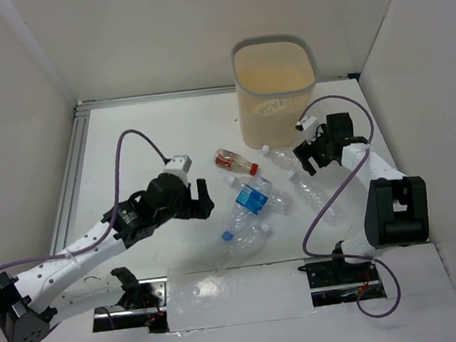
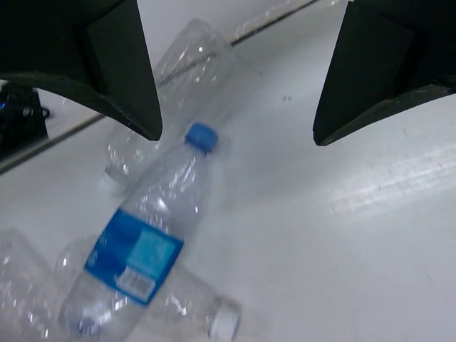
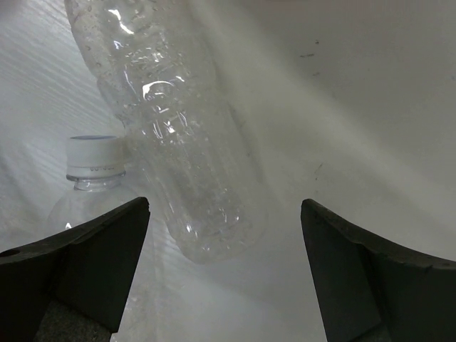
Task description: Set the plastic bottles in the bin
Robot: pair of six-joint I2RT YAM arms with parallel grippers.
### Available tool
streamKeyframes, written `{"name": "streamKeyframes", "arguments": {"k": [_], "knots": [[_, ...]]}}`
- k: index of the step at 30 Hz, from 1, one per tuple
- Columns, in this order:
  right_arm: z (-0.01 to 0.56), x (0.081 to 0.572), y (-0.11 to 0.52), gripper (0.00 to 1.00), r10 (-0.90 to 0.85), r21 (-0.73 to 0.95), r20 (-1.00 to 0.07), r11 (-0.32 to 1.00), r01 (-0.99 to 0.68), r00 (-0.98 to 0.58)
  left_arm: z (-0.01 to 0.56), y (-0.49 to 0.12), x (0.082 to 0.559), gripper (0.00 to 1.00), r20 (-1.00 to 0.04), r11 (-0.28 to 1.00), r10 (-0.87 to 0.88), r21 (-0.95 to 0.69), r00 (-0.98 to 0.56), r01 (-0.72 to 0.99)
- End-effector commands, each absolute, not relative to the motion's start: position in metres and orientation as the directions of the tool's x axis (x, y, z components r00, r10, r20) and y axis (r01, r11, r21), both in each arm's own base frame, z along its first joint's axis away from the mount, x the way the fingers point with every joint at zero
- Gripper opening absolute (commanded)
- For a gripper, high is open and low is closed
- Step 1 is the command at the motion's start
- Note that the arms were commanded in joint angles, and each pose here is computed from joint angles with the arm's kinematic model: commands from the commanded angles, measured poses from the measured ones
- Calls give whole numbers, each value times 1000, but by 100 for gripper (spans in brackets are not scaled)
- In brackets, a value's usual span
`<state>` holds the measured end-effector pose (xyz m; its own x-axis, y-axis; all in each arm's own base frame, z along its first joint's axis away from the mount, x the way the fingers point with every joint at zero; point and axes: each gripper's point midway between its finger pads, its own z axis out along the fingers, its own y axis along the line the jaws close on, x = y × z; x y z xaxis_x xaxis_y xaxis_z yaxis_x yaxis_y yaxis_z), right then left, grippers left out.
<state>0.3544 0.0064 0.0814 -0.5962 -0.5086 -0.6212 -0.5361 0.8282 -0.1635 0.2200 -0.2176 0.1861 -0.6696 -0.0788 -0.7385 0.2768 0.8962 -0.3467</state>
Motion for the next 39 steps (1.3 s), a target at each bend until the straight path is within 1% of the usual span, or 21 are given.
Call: {"name": "streamKeyframes", "arguments": {"k": [1,4,7,8,10,11,14,16,20,21,23,24,25,26,29,31,33,35,36,37,39], "knots": [[79,371,17,94,-610,-250,-624,748,-614,-488,199,-233,188,100,-726,819,-71,-434,-684,375],[55,371,16,93,-636,-248,-597,726,-641,-489,198,-237,167,100,-752,782,1,-410,-659,469],[46,370,15,91,-645,-240,-594,712,-660,-481,202,-237,159,100,-760,763,23,-407,-649,503],[38,370,18,86,-673,-236,-584,676,-698,-454,198,-240,153,100,-757,749,51,-402,-651,527],[17,360,18,79,-685,-183,-552,656,-733,-475,201,-244,145,100,-761,730,62,-406,-645,549],[10,353,18,72,-705,-163,-525,634,-756,-477,201,-246,141,100,-758,718,73,-411,-648,562],[2,343,16,59,-720,-107,-504,600,-793,-477,190,-257,132,100,-752,692,136,-393,-644,605],[6,336,18,56,-725,-105,-518,581,-807,-454,185,-266,128,100,-749,674,174,-383,-639,632],[62,320,32,52,-744,-166,-597,480,-861,-300,167,-281,127,100,-720,662,258,-354,-645,661],[67,297,37,52,-769,-122,-580,409,-905,-269,164,-286,128,100,-727,654,290,-324,-622,684],[95,287,43,49,-779,-134,-594,340,-931,-199,160,-291,129,100,-739,655,323,-276,-592,703],[108,268,46,49,-783,-104,-591,312,-944,-193,166,-302,125,100,-756,633,337,-260,-561,729],[124,269,50,49,-795,-145,-594,260,-955,-127,156,-305,129,100,-751,645,378,-206,-541,736],[136,256,51,49,-798,-139,-591,249,-958,-122,158,-313,125,100,-749,635,396,-194,-531,747],[176,253,62,49,-787,-211,-616,200,-957,-29,134,-315,130,100,-706,660,468,-120,-531,742],[202,240,76,48,-760,-225,-650,170,-959,18,131,-320,129,100,-704,666,475,-105,-528,739],[240,238,91,48,-720,-284,-689,160,-945,85,127,-319,130,100,-698,676,475,-101,-536,730],[281,240,107,48,-673,-323,-731,193,-926,115,128,-319,130,100,-703,686,468,-92,-535,722],[304,253,115,48,-638,-378,-753,220,-899,161,128,-319,132,100,-706,691,466,-86,-533,718],[325,255,125,47,-584,-346,-804,299,-889,116,124,-317,131,100,-698,698,464,-91,-545,710],[367,272,134,47,-500,-376,-854,404,-834,143,126,-314,132,100,-701,710,451,-93,-553,698]]}}
